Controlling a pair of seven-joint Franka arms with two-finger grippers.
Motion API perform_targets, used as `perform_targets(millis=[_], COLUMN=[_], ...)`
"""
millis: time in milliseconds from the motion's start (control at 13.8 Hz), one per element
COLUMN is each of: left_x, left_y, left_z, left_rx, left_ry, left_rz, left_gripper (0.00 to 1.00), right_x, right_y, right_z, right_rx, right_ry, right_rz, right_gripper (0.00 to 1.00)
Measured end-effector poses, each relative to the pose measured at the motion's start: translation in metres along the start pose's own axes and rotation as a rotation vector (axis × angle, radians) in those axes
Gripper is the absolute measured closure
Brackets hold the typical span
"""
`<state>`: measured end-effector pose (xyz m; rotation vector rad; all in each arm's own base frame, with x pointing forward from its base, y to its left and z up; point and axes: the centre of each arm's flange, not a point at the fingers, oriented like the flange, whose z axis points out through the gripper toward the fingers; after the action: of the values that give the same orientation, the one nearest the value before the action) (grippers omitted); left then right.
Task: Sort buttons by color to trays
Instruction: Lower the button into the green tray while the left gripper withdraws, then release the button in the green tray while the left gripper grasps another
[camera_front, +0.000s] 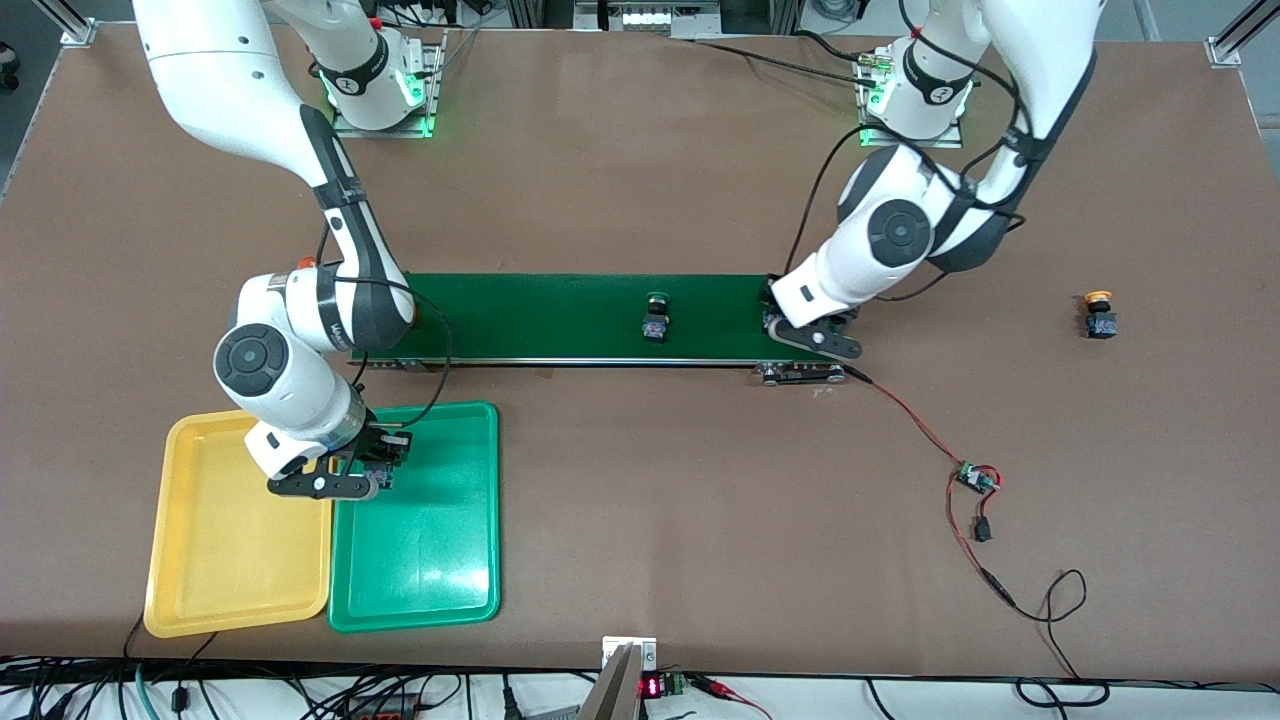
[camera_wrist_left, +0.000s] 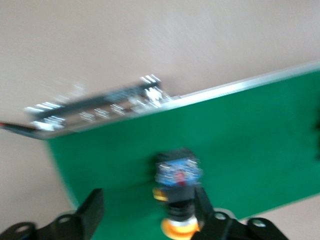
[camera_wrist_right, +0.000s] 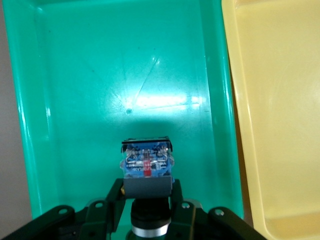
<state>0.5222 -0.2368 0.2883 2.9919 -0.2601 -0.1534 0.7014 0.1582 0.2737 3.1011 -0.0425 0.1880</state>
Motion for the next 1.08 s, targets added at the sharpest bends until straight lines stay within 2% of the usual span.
perform_targets(millis=[72,145,362,579,723,940,1085], left_x=[0.004,0.006,0.000,-0.026,-0.045,-0.065,-0.077], left_y=[-0.028,-0.064,-0.190,-0.304,-0.356,-0.407,-0.436], left_z=[-0.014,-0.027,-0.042,-0.038,-0.029,-0.019,-0.013], left_rx=[0.011,0.019,0.008,-0.031,-0.019,0.115,0.146], left_ry=[0.004,-0.002,-0.026,-0.034,-0.049,-0.098,-0.119], left_rz=[-0.049,-0.112,-0.288,-0.375,-0.342,-0.225,-0.188], left_gripper=[0.01,0.00,0.00,0.00,0.00,0.00,0.00], right_x=[0.000,0.000,-0.002,-0.002,-0.003,-0.004,-0.004], right_y=[0.000,0.000,0.000,-0.001,-0.001,-0.001,-0.001], right_z=[0.000,0.000,0.008,0.023,0.030,0.033,0.038], right_rx=[0.000,0.000,-0.005,-0.008,-0.009,-0.010,-0.012], right_ry=[0.000,0.000,-0.011,-0.005,-0.004,-0.006,-0.009], right_rz=[0.000,0.000,-0.001,-0.003,-0.004,-0.004,-0.005], right_gripper=[0.59,0.59,0.59,0.59,0.59,0.59,0.59])
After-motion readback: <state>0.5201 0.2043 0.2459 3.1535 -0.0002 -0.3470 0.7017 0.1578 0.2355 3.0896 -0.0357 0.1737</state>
